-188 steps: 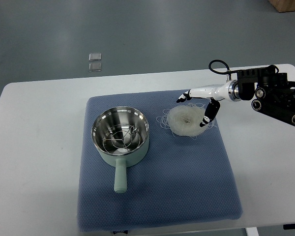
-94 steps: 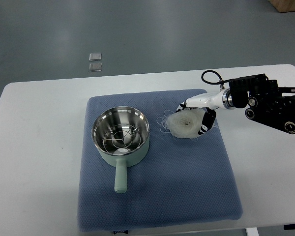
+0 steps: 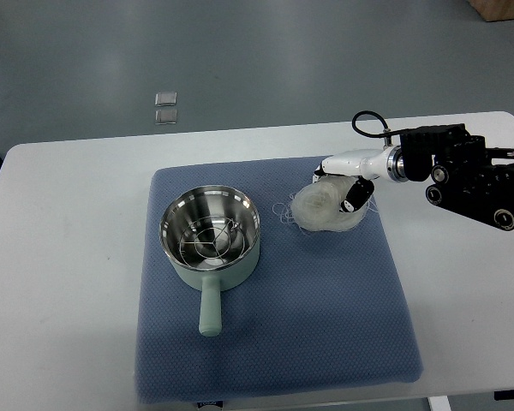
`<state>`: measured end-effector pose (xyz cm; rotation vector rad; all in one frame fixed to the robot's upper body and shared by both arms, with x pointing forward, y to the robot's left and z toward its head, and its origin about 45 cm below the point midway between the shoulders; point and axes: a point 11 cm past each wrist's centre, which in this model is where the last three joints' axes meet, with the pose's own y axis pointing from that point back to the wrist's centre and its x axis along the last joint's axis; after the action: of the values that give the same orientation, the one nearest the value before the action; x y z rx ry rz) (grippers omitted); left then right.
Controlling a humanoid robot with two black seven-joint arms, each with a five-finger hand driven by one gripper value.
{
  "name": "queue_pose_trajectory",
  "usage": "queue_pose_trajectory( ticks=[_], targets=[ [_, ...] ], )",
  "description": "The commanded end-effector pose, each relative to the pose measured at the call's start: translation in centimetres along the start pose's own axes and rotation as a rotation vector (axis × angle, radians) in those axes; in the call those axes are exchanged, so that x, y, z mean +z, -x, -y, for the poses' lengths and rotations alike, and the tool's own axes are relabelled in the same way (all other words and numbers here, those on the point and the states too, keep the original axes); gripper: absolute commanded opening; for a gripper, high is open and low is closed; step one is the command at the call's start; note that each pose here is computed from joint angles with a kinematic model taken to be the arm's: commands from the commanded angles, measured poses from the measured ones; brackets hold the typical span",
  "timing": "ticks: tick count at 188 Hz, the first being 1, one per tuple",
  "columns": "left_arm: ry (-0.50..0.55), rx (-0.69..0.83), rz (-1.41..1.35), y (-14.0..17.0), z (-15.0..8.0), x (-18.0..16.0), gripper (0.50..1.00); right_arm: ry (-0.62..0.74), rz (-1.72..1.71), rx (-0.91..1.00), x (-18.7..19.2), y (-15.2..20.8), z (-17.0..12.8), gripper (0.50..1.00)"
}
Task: Put vermicelli into pot with right hand
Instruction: 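Lift the vermicelli with the right hand and carry it over the pot, then open the right hand to drop the vermicelli into the pot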
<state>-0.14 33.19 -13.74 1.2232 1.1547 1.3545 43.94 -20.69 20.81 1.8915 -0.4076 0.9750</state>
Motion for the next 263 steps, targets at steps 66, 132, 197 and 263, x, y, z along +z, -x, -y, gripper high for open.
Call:
queue_pose_trajectory(
  ticks=[66,132,197,263],
  targets=[
    [-0.001,0.010,-0.006,-0.3,0.0,-0.1,1.000,-0.155,0.105,0.260,-4.2,-12.0,-4.2,0.500],
    [-0.001,0.010,-0.006,-0.3,0.0,-0.1,1.000,-0.348,0.105,0.214,-12.1,-12.8,-2.6,0.500],
    [0.001,0.008,-0.006,-0.3,0.0,0.0,1.000,-0.422,0.019,0.010,-17.6,-6.5,1.7,0.500],
    [0.001,0.002,-0.006,-0.1,0.0,0.0,1.000,-0.410,0.029,-0.004,-17.3,-5.4,2.3,0.787]
  ],
)
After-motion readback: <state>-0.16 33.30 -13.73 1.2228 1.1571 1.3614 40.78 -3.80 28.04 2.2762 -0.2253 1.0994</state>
